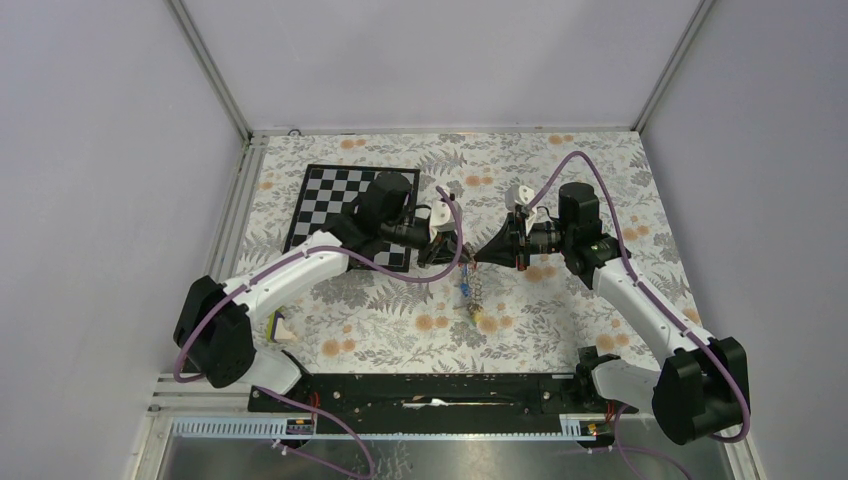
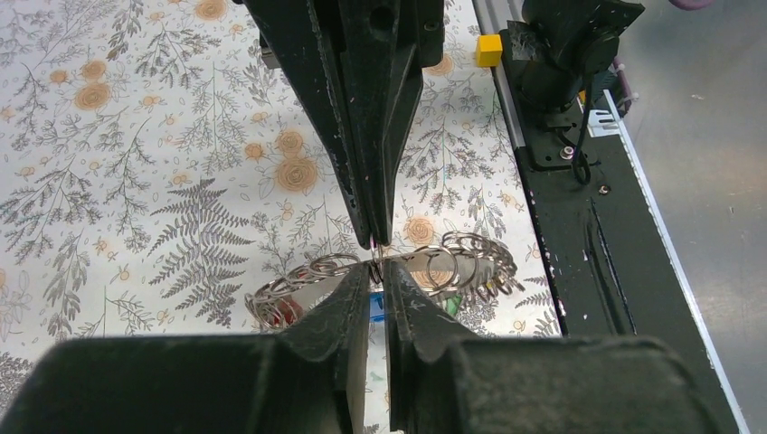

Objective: Put the keys on the keyring

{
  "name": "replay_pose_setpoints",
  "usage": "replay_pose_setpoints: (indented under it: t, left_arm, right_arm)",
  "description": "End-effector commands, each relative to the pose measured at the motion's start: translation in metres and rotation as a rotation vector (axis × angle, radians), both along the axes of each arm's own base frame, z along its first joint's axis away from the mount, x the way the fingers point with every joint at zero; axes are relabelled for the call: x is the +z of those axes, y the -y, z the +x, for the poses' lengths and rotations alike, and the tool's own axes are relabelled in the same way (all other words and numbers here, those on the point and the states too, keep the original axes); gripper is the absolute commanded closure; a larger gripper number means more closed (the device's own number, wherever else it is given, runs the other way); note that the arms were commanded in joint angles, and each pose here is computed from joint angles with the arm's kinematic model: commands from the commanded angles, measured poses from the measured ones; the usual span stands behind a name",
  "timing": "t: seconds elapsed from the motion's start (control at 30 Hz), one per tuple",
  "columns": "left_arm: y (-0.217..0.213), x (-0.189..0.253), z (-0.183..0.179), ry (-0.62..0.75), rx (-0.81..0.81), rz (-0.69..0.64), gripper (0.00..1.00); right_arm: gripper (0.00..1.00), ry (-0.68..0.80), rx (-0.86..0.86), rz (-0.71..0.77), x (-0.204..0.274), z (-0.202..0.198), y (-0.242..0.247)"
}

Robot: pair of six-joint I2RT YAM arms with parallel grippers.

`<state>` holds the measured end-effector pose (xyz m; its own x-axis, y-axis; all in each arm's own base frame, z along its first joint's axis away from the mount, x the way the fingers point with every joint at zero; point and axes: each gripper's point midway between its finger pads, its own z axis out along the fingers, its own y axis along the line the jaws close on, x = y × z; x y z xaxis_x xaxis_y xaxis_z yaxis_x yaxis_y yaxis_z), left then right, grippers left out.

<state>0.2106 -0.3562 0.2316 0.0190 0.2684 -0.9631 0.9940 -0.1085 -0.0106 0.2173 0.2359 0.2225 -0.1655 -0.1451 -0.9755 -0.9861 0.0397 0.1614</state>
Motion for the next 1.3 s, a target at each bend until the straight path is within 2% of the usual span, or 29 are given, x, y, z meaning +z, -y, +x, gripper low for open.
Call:
replay_pose_setpoints:
  t: [0.0, 0.43, 0.5, 0.57, 0.63, 0.77, 0.9, 1.0, 1.1, 1.27]
  left_arm:
    - [0.007, 0.023, 0.0, 0.036, -0.041, -0.072, 0.9]
    - [0.009, 0.017, 0.0, 0.016, -0.046, -0.066, 0.88]
    - [0.009, 0.016, 0.0, 0.013, -0.047, -0.065, 0.91]
    - [0.01, 0.016, 0.0, 0.01, -0.051, -0.065, 1.0]
    - [0.01, 0.017, 0.001, 0.012, -0.045, -0.063, 1.0]
    - [0.005, 0.018, 0.011, 0.026, 0.026, -0.01, 1.0]
    - [-0.004, 0.018, 0.023, 0.075, 0.099, 0.092, 1.0]
    - [-0.011, 0.012, 0.022, 0.093, 0.116, 0.19, 1.0]
    - [-0.015, 0.009, 0.018, 0.096, 0.116, 0.273, 1.0]
    - [-0.01, 0.009, 0.012, 0.067, 0.124, 0.327, 1.0]
  right_arm:
    - [1.0, 0.088, 0.006, 0.027, 0.022, 0.0, 0.001]
    - [1.0, 0.079, -0.007, 0.03, 0.02, 0.002, 0.001]
    - [1.0, 0.078, -0.009, 0.029, 0.02, 0.003, 0.001]
    - [1.0, 0.08, -0.015, 0.026, 0.019, 0.004, 0.001]
    - [0.99, 0.082, -0.027, 0.02, 0.017, 0.006, 0.001]
    - [0.8, 0.096, -0.075, -0.002, 0.013, 0.012, 0.004]
    - [0.56, 0.128, -0.119, -0.034, 0.014, 0.02, 0.007]
    - [0.49, 0.139, -0.124, -0.033, 0.02, 0.023, 0.007]
    - [0.46, 0.138, -0.104, -0.022, 0.025, 0.022, 0.005]
    - [0.44, 0.128, -0.048, -0.01, 0.023, 0.013, -0.002]
